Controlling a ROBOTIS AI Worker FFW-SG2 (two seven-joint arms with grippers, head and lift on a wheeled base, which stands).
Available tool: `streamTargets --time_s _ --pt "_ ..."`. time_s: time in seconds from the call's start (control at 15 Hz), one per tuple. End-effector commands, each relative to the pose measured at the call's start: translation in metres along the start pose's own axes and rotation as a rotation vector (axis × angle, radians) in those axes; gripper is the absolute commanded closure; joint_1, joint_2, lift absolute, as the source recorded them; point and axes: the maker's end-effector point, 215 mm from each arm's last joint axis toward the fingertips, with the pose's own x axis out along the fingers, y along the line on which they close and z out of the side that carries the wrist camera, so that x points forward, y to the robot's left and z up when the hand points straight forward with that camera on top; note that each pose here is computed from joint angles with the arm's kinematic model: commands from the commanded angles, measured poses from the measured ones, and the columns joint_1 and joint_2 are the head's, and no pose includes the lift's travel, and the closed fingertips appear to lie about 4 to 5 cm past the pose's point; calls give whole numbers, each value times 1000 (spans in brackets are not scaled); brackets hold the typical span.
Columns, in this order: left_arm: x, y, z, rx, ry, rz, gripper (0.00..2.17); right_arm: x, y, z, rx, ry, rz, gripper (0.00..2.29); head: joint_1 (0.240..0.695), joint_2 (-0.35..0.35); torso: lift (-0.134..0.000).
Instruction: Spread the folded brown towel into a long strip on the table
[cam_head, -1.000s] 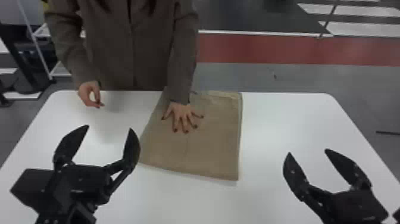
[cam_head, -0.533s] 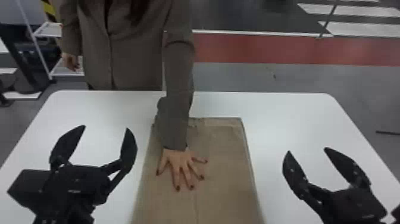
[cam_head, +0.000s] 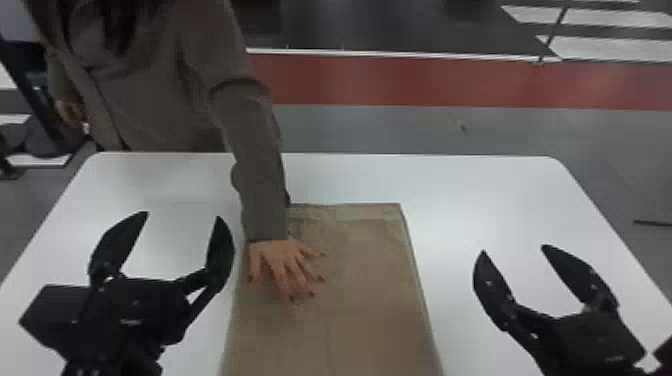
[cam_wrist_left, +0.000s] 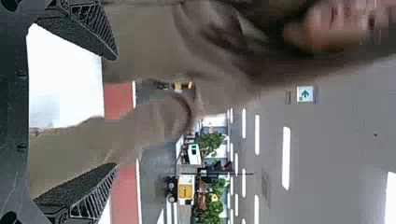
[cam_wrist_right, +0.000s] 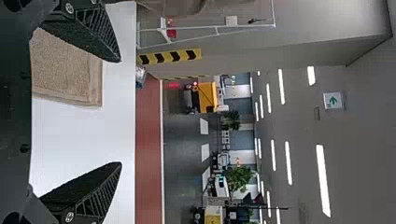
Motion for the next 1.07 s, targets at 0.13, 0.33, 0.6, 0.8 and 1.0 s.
streamTargets --time_s 0.13,0.33,0.6,0.8,1.0 --pt "1 0 1 1 -3 -2 70 1 0 0 -1 -3 1 97 695 -65 -114" --pt "3 -2 -5 2 9 -9 73 3 -1 -1 1 2 0 97 695 -66 -114" --pt "18 -21 -32 10 72 -51 70 7 -6 -11 4 17 -5 97 695 -75 -114" --pt "33 -26 -52 35 103 -60 73 15 -16 -28 7 57 -19 97 695 -95 -114" --pt "60 -32 -79 61 157 -79 90 24 -21 -43 5 78 -19 97 695 -113 -114"
